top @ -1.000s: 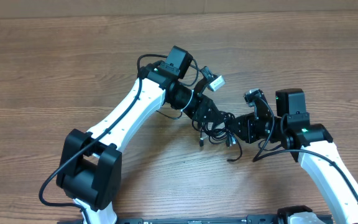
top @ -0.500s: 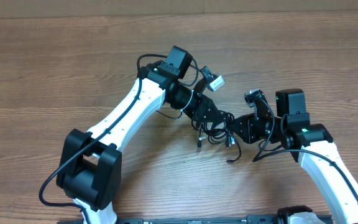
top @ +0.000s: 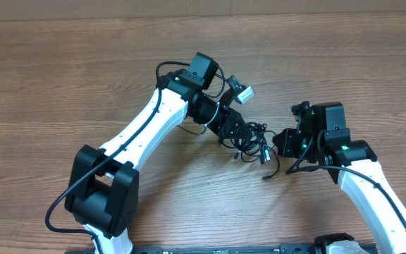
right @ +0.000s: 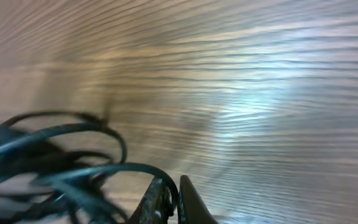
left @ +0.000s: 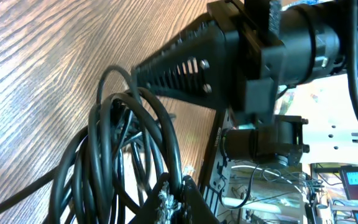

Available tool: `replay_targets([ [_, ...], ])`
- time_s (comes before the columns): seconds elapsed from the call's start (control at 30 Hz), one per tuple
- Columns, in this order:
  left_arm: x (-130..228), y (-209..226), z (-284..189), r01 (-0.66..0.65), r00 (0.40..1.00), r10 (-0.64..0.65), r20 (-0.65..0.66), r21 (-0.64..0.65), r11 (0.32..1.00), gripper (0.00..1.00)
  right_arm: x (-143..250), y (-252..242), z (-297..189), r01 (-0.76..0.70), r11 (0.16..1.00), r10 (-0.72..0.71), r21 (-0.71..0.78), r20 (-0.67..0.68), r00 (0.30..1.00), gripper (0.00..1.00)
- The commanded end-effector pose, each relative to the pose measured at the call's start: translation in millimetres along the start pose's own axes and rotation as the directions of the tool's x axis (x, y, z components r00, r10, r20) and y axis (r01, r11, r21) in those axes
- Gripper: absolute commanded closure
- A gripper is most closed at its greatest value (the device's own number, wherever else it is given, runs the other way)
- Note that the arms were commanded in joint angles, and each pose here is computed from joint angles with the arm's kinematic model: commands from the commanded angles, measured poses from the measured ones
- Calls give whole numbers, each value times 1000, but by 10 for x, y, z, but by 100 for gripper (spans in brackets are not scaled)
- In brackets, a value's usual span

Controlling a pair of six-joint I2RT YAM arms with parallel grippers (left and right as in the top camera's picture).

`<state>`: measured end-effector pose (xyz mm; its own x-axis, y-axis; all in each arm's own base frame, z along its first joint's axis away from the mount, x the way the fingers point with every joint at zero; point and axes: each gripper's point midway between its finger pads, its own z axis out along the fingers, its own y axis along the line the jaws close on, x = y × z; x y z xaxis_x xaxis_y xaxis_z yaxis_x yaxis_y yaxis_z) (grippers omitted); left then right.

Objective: Untangle cables

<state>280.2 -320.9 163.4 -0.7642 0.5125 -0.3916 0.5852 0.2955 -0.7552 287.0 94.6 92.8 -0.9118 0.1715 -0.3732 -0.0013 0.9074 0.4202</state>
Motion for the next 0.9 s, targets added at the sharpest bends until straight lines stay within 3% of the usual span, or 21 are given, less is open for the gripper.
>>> replay_targets([
  [0.0, -73, -66, -29, -30, 999, 29, 14, 17, 999, 96, -164, -201, -66, -128, 984, 119, 125, 78, 990, 96],
  [0.17, -71, -53, -28, -30, 999, 30, 13, 9, 1000, 96, -98, -415, -104, -254, 939, 235, 232, 106, 966, 96],
  [0.3, -66, -18, -29, -29, 1000, 29, 9, -12, 1000, 96, 69, -735, -216, -474, 795, 432, 378, 195, 881, 95],
  [0.4, -65, -17, -29, -28, 1000, 28, 9, -12, 1000, 96, 28, -693, -196, -484, 802, 440, 350, 201, 875, 80],
  [0.43, -65, -16, -29, -29, 1000, 29, 9, -12, 1000, 96, -9, -604, -160, -441, 842, 407, 311, 171, 897, 71],
  [0.5, -66, -16, -29, -29, 1000, 29, 10, -12, 1000, 96, -73, -316, -79, -238, 954, 228, 182, 75, 971, 65],
  [0.53, -65, -16, -29, -29, 1000, 29, 9, -12, 1000, 96, -81, -194, -59, -149, 981, 145, 120, 45, 988, 63],
  [0.6, -63, -18, -27, -28, 1000, 28, 8, -12, 1000, 96, -47, 137, -49, 88, 994, -88, -64, 1, 996, 46],
  [0.67, -59, -29, -23, -28, 1000, 28, 7, -7, 1000, 96, -41, 202, -54, 154, 983, -155, -101, 5, 988, 38],
  [0.87, -83, -181, -37, -30, 999, 28, 24, 84, 996, 96, -72, 180, -52, 173, 981, -172, -84, 18, 985, 37],
])
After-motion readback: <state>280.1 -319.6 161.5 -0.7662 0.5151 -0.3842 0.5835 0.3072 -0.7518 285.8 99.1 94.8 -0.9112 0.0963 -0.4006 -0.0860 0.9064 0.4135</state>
